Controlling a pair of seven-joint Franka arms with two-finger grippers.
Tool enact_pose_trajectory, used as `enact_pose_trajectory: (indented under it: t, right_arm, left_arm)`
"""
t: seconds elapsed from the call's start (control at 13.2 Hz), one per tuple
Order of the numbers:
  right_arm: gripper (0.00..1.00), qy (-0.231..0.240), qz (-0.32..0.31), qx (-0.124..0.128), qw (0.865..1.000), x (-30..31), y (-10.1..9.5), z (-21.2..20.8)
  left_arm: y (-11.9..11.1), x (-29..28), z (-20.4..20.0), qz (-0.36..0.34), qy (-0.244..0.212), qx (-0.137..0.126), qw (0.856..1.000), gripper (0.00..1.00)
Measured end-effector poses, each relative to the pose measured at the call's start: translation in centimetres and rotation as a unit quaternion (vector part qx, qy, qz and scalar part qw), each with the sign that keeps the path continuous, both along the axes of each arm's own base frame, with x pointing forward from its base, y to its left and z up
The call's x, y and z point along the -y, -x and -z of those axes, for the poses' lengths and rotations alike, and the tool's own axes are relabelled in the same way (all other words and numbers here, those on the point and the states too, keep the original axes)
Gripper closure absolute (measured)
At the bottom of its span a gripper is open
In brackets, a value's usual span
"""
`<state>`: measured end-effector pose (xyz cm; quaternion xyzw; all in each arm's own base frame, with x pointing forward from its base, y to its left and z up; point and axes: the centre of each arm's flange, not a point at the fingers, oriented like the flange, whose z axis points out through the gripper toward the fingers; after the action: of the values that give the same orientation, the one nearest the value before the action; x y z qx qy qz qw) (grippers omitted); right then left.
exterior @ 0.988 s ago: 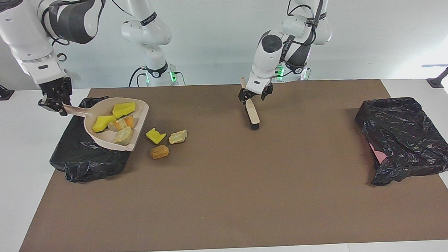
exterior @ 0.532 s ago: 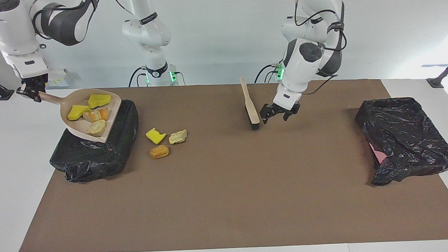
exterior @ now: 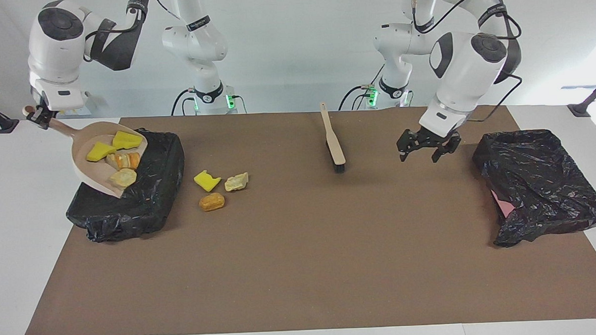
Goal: Sweep and dump trash in bin
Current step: 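Tip the dustpan over the black bag with the right gripper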
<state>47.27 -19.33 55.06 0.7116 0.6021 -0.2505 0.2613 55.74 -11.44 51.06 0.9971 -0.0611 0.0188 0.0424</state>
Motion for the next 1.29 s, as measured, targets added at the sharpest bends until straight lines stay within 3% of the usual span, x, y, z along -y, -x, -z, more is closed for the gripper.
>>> enact_pose_trajectory:
  t: [0.38, 0.68, 0.99, 1.29]
  right_arm:
    - [0.69, 0.084, 0.016, -0.016, 0.996, -2.7, 0.2, -1.2]
    - [0.69, 0.131, -0.02, -0.022, 0.991, -6.0, -0.4, -2.4]
    - [0.69, 0.156, -0.043, -0.006, 0.987, -8.2, -0.8, -4.7]
    - [0.69, 0.164, -0.067, -0.013, 0.984, -8.7, -1.0, -8.5]
  left_arm:
    - [0.1, -4.9, -6.1, 0.017, -0.026, -0.033, 0.999, 0.0]
    - [1.1, -5.9, -10.5, 0.013, -0.034, -0.04, 0.999, 0.0]
    - [1.8, -6.6, -11.4, 0.012, -0.035, -0.042, 0.998, 0.0]
    - [1.8, -7.8, -11.2, 0.006, -0.034, -0.048, 0.998, 0.0]
